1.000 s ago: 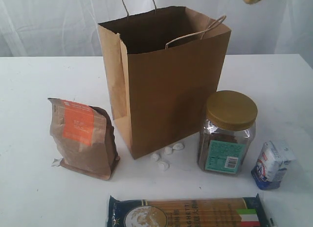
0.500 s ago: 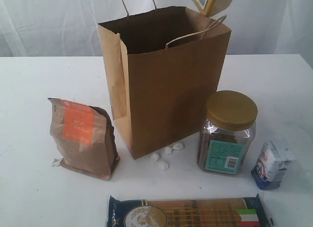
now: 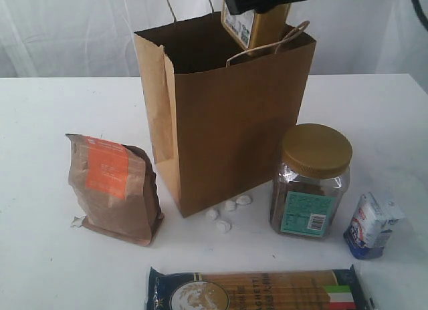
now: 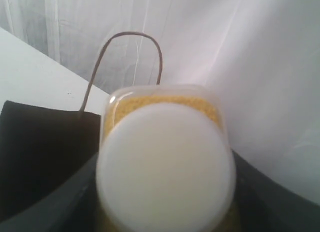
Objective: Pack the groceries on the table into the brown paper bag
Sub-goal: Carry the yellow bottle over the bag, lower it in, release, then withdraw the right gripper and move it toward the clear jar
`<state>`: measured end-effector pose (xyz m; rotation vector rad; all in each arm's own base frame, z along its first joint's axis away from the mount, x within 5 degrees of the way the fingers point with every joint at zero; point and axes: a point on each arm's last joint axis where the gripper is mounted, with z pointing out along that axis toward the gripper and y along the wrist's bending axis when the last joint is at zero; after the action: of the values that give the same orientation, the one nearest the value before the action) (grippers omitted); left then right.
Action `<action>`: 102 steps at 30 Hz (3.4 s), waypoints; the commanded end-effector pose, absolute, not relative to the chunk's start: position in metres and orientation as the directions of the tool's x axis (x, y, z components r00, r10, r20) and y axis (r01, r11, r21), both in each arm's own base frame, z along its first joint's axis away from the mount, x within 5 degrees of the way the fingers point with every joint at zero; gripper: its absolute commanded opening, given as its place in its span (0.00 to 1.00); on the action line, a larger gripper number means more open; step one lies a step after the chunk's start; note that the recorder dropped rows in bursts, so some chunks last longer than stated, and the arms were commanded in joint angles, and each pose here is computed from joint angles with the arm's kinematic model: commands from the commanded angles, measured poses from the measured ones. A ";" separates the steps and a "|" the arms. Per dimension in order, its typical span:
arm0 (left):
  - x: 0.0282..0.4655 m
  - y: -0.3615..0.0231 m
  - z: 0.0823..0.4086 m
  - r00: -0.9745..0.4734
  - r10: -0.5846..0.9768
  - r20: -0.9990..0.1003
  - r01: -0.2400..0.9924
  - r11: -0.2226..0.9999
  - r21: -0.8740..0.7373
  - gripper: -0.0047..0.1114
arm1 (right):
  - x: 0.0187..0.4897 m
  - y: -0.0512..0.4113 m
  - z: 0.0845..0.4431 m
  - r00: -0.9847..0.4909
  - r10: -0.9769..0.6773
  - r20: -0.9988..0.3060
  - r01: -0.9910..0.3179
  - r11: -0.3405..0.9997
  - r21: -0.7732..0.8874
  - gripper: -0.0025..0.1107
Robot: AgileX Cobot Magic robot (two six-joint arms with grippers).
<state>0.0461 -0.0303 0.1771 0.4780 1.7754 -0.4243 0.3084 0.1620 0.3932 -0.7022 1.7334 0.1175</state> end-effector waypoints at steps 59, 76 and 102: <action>0.046 -0.030 0.176 -0.228 0.093 -0.969 0.523 0.852 -0.042 0.04 | 0.302 0.165 0.393 -0.212 -0.364 -0.907 -0.540 0.817 -0.202 0.61; 0.046 -0.030 0.176 -0.228 0.093 -0.969 0.523 0.852 -0.042 0.04 | 0.187 0.088 0.423 -0.202 -0.284 -0.937 -0.465 0.870 -0.163 0.58; 0.046 -0.030 0.176 -0.228 0.093 -0.969 0.523 0.852 -0.042 0.04 | 0.105 0.042 0.361 -0.591 -0.213 -0.778 -0.340 0.940 0.001 0.72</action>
<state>0.0461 -0.0303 0.1771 0.4780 1.7754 -0.4243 0.1054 0.0417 0.3865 -0.4390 2.0883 0.1679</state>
